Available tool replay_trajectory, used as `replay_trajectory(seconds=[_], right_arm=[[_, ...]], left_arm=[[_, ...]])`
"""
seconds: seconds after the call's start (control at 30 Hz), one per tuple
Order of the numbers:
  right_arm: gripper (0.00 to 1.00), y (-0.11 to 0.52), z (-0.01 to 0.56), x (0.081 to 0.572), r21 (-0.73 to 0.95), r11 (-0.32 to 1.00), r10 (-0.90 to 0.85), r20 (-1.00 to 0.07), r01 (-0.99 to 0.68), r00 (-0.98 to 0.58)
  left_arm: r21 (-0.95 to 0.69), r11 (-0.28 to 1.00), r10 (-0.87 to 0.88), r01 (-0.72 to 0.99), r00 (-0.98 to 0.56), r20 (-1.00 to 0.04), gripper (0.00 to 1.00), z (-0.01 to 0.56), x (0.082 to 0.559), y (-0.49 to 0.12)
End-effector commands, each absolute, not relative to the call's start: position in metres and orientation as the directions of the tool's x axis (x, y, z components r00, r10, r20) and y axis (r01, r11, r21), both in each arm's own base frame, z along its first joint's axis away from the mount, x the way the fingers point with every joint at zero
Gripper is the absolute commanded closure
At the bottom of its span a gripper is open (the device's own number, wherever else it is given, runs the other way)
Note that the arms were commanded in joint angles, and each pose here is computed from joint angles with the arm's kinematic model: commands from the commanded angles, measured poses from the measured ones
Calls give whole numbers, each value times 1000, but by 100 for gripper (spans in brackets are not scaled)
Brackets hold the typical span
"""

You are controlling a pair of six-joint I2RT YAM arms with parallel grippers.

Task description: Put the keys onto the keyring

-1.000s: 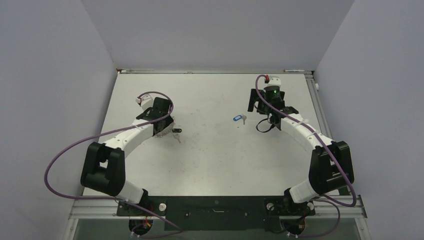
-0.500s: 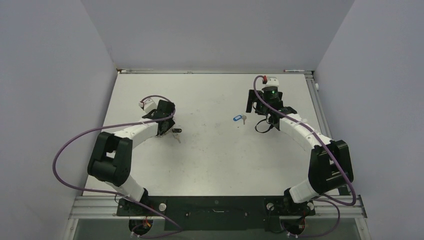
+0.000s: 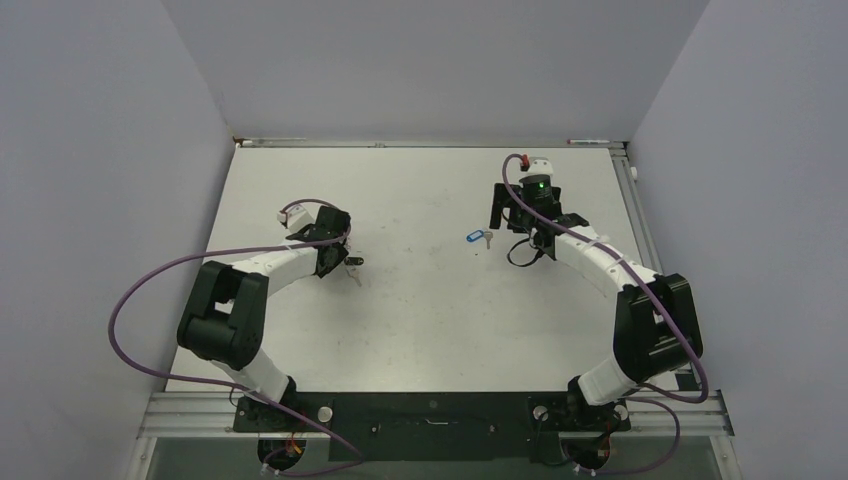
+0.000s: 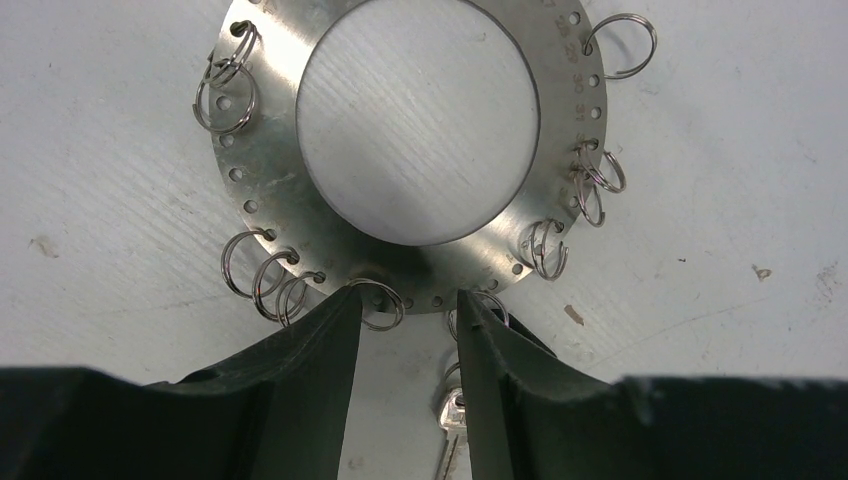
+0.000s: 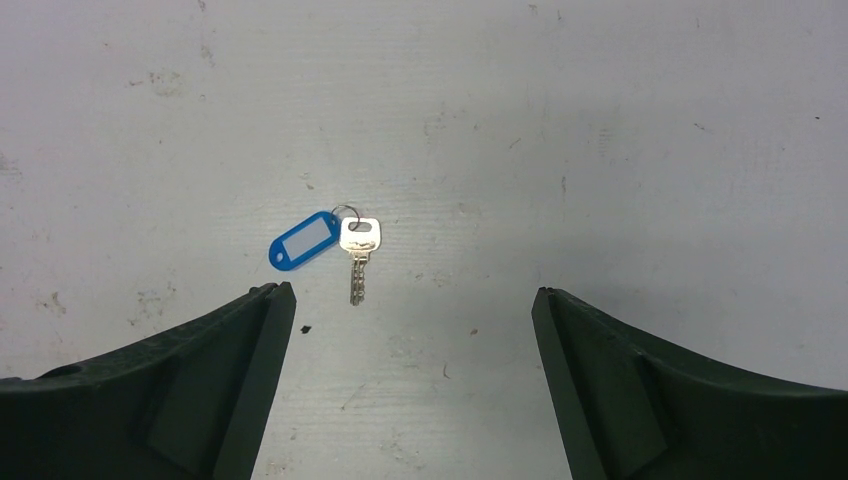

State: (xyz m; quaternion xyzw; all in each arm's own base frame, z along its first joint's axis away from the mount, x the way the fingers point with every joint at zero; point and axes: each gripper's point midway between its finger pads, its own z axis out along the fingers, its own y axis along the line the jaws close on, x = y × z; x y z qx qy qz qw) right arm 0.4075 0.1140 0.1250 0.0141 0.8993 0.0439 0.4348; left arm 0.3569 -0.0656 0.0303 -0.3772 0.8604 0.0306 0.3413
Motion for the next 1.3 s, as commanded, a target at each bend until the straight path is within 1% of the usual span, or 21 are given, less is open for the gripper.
replay_trajectory(seconds=[0.0,0.3,0.37,0.43,0.57,0.8,0.93,1.13,1.27], right_arm=[[6,119,132,413,93,996,64,-799,-17,-598],[6,120,131,413,88,996,59,-795,-19,-603],[7,121,131,413,88,996,57,-795,-21,-603],[6,121,132,414,88,996,59,-797,-20,-602],[6,121,130,413,86,996,56,-794,-21,-605],[7,123,130,413,84,996,51,-795,-27,-605],[7,125,134,412,83,996,47,-802,-33,-595],[7,131,144,408,105,993,60,-829,-51,-556],[7,147,156,403,158,981,82,-855,-108,-512]], left_arm=[[-226,683,-650,-694,-437,-622,63,32,363,-63],[-212,690,-644,-693,-452,-618,66,24,367,-64],[-207,690,-643,-693,-456,-615,69,22,367,-64],[-207,691,-643,-692,-459,-613,76,22,366,-64],[-208,698,-640,-685,-466,-611,100,22,366,-65],[-198,745,-599,-636,-510,-617,100,28,359,-72],[-204,812,-525,-547,-532,-664,100,45,350,-88],[-189,897,-400,-399,-554,-730,100,60,323,-119],[-191,927,-349,-322,-558,-753,100,59,305,-137]])
